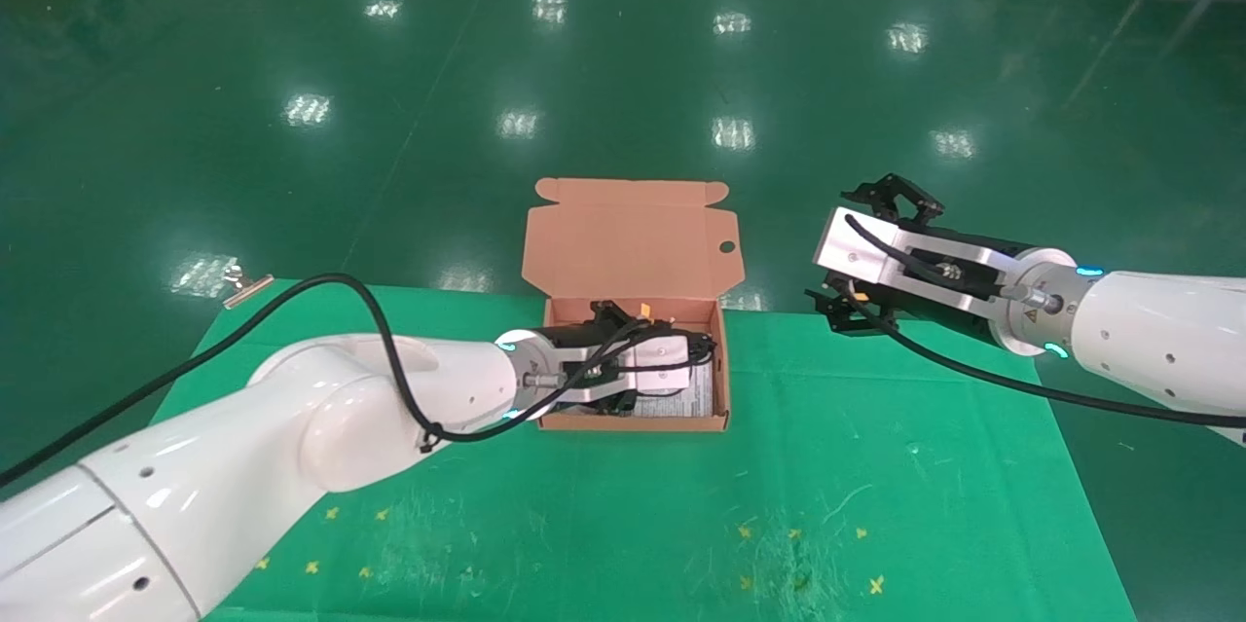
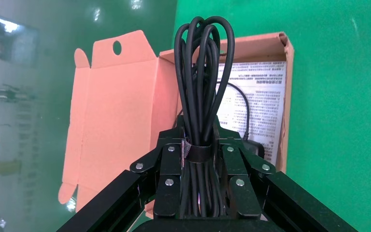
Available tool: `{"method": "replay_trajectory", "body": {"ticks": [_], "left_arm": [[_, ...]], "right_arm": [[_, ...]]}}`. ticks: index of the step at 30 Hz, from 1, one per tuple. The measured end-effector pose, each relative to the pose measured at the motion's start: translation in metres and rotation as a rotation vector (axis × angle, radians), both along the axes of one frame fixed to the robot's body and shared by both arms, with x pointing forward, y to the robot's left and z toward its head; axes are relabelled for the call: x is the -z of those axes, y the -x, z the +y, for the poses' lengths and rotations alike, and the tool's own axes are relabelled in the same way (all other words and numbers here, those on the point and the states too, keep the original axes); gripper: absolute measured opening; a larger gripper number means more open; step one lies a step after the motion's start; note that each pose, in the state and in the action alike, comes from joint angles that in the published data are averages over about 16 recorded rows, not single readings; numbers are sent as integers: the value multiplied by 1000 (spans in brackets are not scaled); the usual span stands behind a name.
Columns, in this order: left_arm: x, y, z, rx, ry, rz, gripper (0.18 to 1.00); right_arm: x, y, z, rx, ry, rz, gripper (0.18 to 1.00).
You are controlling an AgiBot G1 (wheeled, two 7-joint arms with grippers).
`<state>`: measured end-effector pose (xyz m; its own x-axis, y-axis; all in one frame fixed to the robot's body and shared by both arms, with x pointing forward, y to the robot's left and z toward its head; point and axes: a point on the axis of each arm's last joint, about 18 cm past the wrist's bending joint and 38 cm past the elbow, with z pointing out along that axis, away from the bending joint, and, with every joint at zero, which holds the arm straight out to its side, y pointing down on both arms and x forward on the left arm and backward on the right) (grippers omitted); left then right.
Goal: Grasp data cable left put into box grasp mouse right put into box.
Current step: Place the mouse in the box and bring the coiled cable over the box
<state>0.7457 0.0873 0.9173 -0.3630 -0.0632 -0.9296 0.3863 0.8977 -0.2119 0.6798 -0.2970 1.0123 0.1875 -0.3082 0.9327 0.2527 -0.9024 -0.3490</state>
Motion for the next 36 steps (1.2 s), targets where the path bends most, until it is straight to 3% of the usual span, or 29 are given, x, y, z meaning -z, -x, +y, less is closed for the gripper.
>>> {"method": "replay_trajectory", "body": {"ticks": [11, 23, 28, 36], "left_arm": [[0, -3, 2, -11, -7, -5, 292], [-10, -2, 4, -5, 3, -26, 404], [-37, -3, 7, -4, 31, -82, 494], [-109, -2, 10, -7, 105, -232, 666]], "right_arm": [[-1, 3, 0, 15, 10, -1, 1001], [-2, 2, 0, 13, 2, -4, 1001], [-13, 3, -1, 13, -3, -32, 1001], [-49, 7, -4, 29, 45, -108, 1001]]}}
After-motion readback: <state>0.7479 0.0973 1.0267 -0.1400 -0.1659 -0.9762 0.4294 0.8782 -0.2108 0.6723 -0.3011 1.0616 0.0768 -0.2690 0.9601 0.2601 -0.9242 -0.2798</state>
